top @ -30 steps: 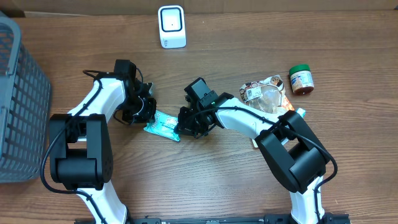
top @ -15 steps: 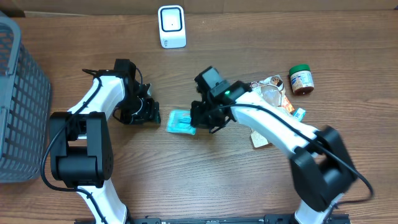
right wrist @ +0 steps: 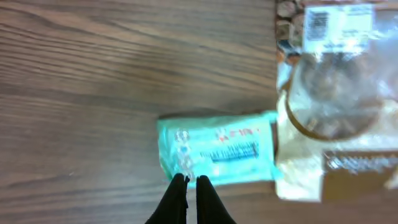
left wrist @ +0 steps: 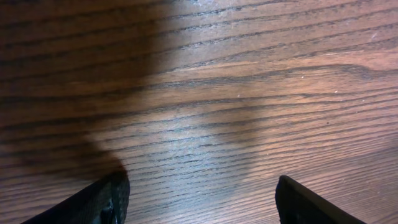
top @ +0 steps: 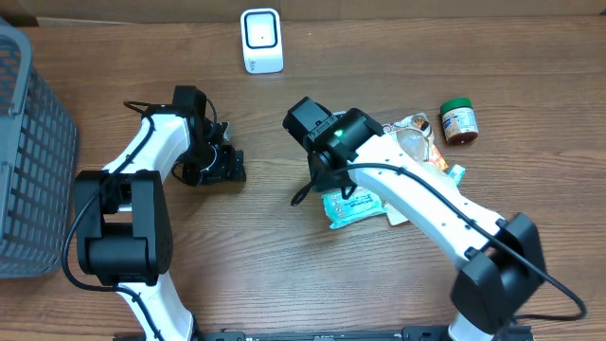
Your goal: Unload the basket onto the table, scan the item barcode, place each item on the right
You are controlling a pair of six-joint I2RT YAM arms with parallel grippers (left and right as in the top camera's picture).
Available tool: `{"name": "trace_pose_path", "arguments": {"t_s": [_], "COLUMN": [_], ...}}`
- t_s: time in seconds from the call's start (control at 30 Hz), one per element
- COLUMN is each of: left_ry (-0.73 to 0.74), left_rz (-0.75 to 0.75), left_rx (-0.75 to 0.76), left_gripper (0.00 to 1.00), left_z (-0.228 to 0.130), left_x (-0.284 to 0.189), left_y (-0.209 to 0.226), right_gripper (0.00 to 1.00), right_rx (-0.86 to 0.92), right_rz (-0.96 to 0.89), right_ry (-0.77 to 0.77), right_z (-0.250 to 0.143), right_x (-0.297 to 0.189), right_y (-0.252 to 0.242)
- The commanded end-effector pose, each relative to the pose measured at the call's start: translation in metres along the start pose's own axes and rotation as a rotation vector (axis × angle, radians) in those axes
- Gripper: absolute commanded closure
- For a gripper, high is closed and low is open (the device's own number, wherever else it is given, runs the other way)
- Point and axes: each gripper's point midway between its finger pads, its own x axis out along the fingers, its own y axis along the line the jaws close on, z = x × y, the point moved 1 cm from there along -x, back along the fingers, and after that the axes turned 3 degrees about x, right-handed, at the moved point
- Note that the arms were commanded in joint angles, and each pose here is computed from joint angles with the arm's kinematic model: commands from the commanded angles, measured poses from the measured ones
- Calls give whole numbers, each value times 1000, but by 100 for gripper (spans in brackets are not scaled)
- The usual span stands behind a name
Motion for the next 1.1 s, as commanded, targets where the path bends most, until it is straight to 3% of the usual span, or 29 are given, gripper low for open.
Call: {"name": "trace_pose_path", "arguments": {"t_s": [0.0,0.03,0.1,0.17,0.43,0.7,1.07], "left_ry": [13,13,14,14,-11,-19,-22], "left_rz": [13,12,12,13,14,14,15], "left_rx": [-15,-17,-19,-17,-30,-31,-30], "left_gripper": [21,21,21,21,19,17,16], "left_z": [2,1,1,1,7,9,10], "left_x": [7,7,7,7,7,7,7], "left_y": [8,8,8,8,8,8,8], "right_gripper": [96,89,60,56,55,51,52], "right_rx": [-79,-77,-48,-32,-169,-303,-265], "right_rz": [-3,-7,-24,-32,12,-158,-260], "right_ry": [28,32,62,96,191,183,168], "right_z": [4,4,3,0,-28,-51,-61], "right_x": [27,33,39,41,53,81,105], "right_y": [19,21,13,5,16,21,5]}}
